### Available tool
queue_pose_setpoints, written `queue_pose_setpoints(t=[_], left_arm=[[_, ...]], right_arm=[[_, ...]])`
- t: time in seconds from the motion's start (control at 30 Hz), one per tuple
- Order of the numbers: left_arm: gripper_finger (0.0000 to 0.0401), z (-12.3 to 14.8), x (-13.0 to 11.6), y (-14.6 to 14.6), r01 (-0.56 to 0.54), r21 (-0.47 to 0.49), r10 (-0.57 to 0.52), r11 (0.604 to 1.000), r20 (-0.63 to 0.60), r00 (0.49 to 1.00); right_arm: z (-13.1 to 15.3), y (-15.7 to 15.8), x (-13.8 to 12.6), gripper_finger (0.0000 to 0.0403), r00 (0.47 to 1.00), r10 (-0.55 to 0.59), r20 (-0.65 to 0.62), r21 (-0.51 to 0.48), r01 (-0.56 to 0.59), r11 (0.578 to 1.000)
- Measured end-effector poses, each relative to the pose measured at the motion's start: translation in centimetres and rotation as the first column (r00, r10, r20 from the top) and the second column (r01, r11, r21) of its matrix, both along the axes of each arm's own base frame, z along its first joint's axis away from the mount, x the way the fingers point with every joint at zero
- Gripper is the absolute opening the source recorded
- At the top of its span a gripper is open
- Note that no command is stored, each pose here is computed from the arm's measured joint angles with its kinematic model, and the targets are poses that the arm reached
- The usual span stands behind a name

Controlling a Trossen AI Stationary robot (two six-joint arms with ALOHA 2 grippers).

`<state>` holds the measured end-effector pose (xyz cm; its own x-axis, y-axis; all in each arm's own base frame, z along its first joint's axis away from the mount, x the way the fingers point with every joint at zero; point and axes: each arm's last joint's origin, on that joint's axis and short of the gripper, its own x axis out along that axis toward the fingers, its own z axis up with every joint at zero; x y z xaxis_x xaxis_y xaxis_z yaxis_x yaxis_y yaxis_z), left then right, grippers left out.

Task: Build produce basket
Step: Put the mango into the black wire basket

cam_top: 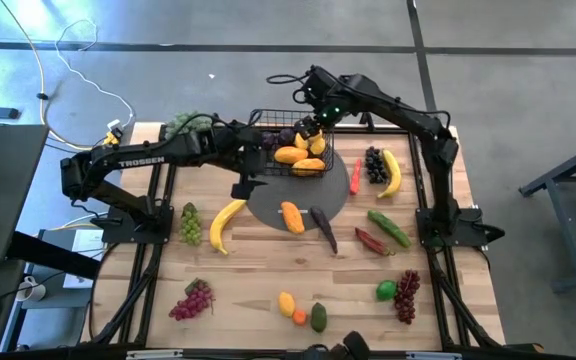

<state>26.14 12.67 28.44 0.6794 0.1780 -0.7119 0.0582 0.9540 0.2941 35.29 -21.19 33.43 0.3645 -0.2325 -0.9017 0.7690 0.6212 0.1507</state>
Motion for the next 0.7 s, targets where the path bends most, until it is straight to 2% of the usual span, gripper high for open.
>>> queue_pose_setpoints(t=[0.3,0.47,0.7], left_arm=[[0.0303,-0.9,1.3,-1.6,0.163,0.071,-0.16,0.984,-0.052,0.986],[0.0303,-2.6,3.1,-2.6,0.235,0.063,-0.228,0.97,-0.092,0.969],[0.0303,-5.3,5.4,-3.6,0.286,0.043,-0.279,0.957,-0.126,0.952]], right_arm=[[2.4,3.5,-0.1,0.0224,0.996,-0.084,0.024,-0.07,0.086,0.994],[2.9,4.8,-0.5,0.0224,0.988,-0.155,0.015,-0.053,0.155,0.986],[3.2,6.7,-1.3,0.0224,0.974,-0.216,-0.063,-0.057,0.213,0.975]])
